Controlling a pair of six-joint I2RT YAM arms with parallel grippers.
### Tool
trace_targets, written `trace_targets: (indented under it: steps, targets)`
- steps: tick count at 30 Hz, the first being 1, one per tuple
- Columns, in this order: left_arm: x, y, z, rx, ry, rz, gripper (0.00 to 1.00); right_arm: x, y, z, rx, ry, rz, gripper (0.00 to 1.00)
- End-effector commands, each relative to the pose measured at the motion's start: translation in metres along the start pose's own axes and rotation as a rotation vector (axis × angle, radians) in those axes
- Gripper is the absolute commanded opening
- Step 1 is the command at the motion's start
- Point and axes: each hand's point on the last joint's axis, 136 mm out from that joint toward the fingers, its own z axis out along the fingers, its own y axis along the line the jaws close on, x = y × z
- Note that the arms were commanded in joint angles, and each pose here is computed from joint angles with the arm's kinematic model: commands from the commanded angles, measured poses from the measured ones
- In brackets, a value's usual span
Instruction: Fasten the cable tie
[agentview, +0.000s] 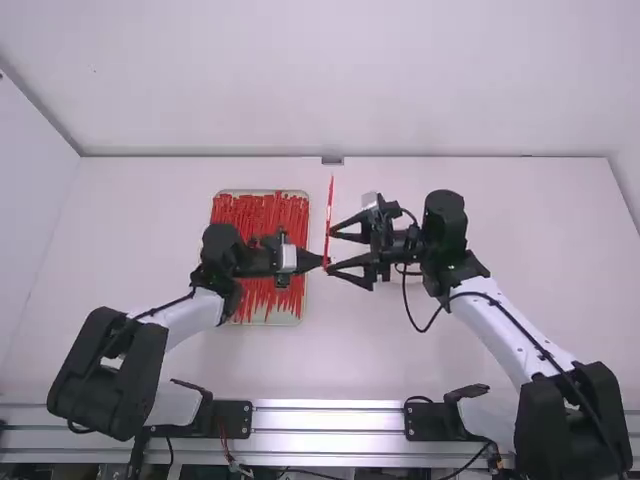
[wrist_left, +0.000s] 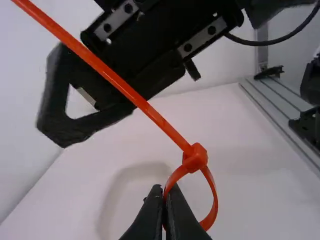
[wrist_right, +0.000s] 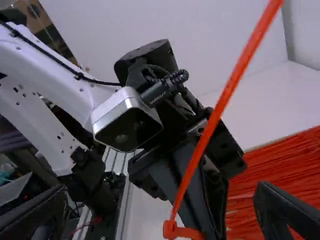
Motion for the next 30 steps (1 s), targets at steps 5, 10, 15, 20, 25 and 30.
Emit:
trace_targets:
  steps: [5, 10, 15, 20, 25, 30]
  targets:
    - [-0.015, 0.011, 0.002, -0.002, -0.020, 0.042, 0.02, -0.014, 0.005, 0.004, 0.005, -0.013, -0.051, 0.99]
    - [-0.019, 0.011, 0.005, 0.007, -0.026, 0.051, 0.02, -0.017, -0.004, 0.007, 0.068, -0.027, 0.011, 0.91]
    - [-0.021, 0.011, 0.005, 0.007, -0.034, 0.065, 0.02, -0.020, -0.007, 0.007, 0.083, -0.040, 0.037, 0.87]
    - [-0.024, 0.009, 0.009, 0.011, -0.040, 0.049, 0.02, -0.022, -0.007, 0.007, 0.082, -0.046, 0.047, 0.80]
    - [-0.024, 0.012, 0.010, -0.004, -0.038, 0.034, 0.02, -0.021, -0.002, 0.012, 0.063, -0.038, 0.042, 0.61]
    - [-0.025, 0.009, 0.011, 0.005, -0.042, 0.029, 0.02, -0.020, -0.001, 0.016, 0.065, -0.036, 0.044, 0.00]
